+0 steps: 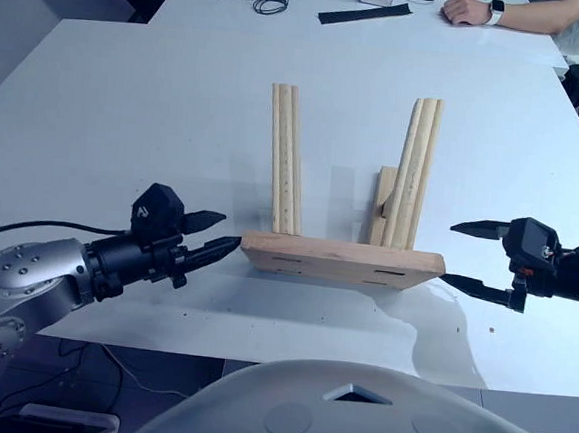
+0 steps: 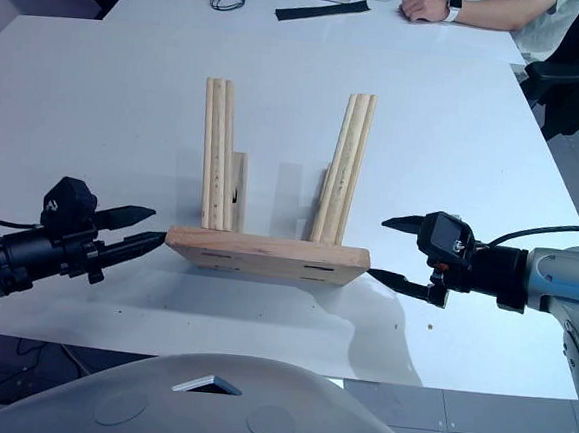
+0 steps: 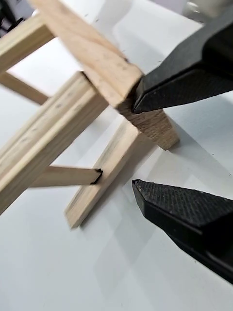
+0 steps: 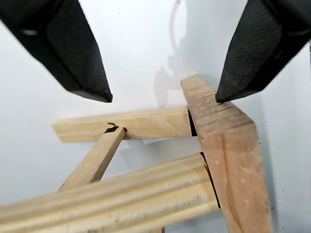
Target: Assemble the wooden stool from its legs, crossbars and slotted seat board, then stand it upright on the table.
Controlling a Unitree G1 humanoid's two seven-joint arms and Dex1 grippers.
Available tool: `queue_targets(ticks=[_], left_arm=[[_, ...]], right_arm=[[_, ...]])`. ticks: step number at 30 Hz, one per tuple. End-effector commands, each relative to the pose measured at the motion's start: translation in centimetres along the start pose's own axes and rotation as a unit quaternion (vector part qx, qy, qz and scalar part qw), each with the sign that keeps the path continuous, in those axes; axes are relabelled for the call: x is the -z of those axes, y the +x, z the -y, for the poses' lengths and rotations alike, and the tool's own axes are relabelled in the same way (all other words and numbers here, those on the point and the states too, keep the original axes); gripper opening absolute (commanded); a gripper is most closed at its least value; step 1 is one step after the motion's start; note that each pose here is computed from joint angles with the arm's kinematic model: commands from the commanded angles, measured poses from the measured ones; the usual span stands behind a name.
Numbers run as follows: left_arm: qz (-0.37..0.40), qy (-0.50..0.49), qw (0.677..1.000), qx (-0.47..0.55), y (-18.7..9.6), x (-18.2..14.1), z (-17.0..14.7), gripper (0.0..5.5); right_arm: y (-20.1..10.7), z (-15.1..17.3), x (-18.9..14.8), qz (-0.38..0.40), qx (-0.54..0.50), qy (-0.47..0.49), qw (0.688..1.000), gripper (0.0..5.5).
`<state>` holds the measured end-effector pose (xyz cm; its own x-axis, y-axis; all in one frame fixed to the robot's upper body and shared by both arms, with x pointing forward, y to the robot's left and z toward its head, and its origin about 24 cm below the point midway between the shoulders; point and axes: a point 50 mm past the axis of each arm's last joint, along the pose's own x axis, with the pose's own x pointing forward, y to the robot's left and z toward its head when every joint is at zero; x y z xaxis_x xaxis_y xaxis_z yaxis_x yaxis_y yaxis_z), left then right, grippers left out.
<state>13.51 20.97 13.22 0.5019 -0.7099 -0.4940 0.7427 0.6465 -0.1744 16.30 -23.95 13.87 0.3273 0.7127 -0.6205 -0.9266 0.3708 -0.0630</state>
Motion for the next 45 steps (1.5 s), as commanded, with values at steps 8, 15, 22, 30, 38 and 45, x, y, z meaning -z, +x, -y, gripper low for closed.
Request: queue_targets(ticks=[8,15,22,30,38,45], left_arm=[[-0.067,0.081,0.994,0.018,-1.4,6.5,-1.9,2.74],[-0.048,0.117,0.992,0.030,1.8,8.7,-2.3,2.74],[-0.028,0.133,0.990,0.033,4.7,9.3,-3.1,2.74],[-0.019,0.153,0.986,0.056,6.7,9.2,-3.6,2.74],[-0.020,0.146,0.983,0.108,7.1,9.1,-3.0,2.74],[-0.013,0.140,0.979,0.147,7.9,8.5,-2.6,2.30]], right_arm=[[0.1,0.3,4.6,-0.044,-0.007,0.035,0.998,3.97],[3.7,-0.7,6.3,-0.033,-0.059,0.037,0.997,3.97],[5.8,-0.8,6.4,-0.015,-0.072,0.032,0.997,3.97],[7.4,-1.1,6.6,-0.005,-0.073,0.018,0.997,3.97],[8.3,-0.9,6.9,-0.006,-0.076,0.001,0.997,3.97],[8.6,-0.8,6.8,0.003,-0.077,0.004,0.997,3.34]])
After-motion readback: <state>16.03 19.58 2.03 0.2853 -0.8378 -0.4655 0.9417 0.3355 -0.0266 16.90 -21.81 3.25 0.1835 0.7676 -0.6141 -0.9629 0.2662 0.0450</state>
